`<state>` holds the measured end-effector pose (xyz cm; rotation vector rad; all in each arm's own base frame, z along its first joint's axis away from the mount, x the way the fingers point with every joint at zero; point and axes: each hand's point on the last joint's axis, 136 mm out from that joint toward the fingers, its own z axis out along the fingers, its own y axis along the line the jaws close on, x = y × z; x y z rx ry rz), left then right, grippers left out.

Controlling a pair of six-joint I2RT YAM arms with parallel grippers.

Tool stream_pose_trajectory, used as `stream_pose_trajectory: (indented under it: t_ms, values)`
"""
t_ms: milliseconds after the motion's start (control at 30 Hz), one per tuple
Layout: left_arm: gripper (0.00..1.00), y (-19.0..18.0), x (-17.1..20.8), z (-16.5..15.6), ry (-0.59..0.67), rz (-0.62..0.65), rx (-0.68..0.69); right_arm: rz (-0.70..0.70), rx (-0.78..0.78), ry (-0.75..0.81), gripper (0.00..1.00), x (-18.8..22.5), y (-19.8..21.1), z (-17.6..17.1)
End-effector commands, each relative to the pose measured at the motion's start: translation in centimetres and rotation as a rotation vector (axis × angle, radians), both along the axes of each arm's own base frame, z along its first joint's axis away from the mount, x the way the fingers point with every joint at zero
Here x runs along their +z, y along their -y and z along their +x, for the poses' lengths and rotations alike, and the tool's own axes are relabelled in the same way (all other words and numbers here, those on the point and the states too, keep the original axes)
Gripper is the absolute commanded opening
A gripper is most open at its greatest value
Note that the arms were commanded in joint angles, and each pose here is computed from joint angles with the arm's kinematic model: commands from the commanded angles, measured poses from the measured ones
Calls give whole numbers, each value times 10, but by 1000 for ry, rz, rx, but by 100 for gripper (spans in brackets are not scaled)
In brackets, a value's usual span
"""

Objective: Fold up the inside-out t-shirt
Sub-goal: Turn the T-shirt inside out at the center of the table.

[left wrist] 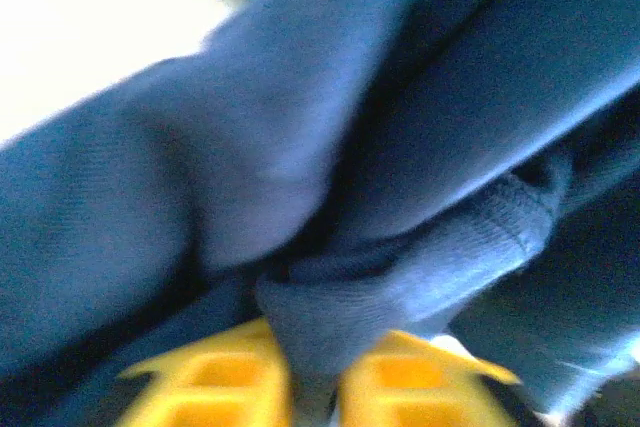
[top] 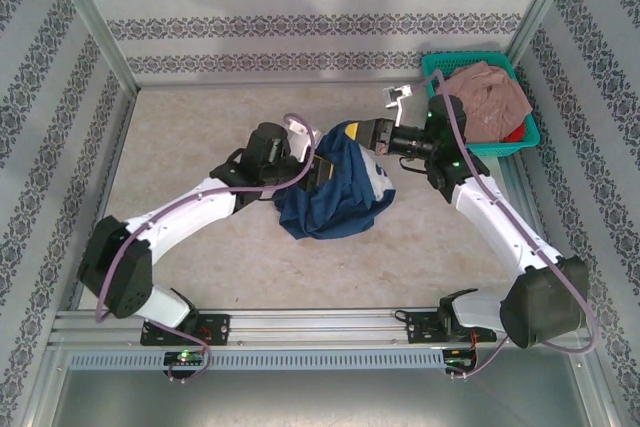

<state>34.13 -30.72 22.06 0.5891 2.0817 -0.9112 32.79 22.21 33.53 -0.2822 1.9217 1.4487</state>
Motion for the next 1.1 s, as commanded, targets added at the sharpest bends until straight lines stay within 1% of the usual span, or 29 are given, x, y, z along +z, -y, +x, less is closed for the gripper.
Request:
stream_pose_trajectory:
  t_ms: [0, 67, 200, 333, 400, 500, 567, 600, 667, 700, 733, 800, 833, 867, 933, 1033, 1067]
  values:
    - [0, -26, 9, 6, 51, 37, 79, 37, -124, 89, 0, 44, 38, 6]
    - [0, -47, 3, 5, 32, 33, 140, 56, -171, 125, 0, 58, 50, 8]
    - [0, -76, 3, 4, 11, 9, 231, 56, -157, 185, 0, 81, 49, 4]
    - [0, -97, 17, -2, 26, -13, 279, -15, -203, 209, 0, 85, 57, 3]
    - [0, -102, 30, -4, 22, -67, 278, -69, -223, 212, 0, 82, 56, 3]
    - [0, -95, 61, -10, 33, -167, 225, -73, -171, 231, 0, 84, 37, -2]
    - [0, -90, 78, -11, 38, -203, 197, -62, -107, 239, 0, 88, 19, -8]
    - [0, -90, 84, -8, 39, -211, 208, -51, -84, 238, 0, 91, 11, -10]
    - [0, -100, 86, 8, 30, -176, 306, 7, -40, 233, 0, 103, -2, -13]
    - [4, -110, 80, 19, 14, -135, 385, 42, -25, 224, 0, 109, -6, -13]
    - [13, -120, 73, 29, -6, -86, 459, 68, -18, 213, 0, 115, -10, -12]
    - [31, -127, 59, 40, -39, -5, 512, 106, -46, 186, 0, 120, -13, -4]
    - [39, -125, 55, 41, -45, 16, 497, 124, -71, 167, 0, 119, -14, 1]
    - [45, -121, 56, 37, -38, 4, 468, 133, -92, 148, 0, 118, -14, 5]
    - [54, -111, 60, 22, 5, -46, 399, 137, -126, 120, 0, 113, -12, 14]
    - [62, -94, 61, -13, 91, -87, 286, 135, -156, 84, 0, 103, -10, 24]
    - [63, -83, 58, -25, 102, -100, 232, 138, -158, 72, 0, 101, -10, 26]
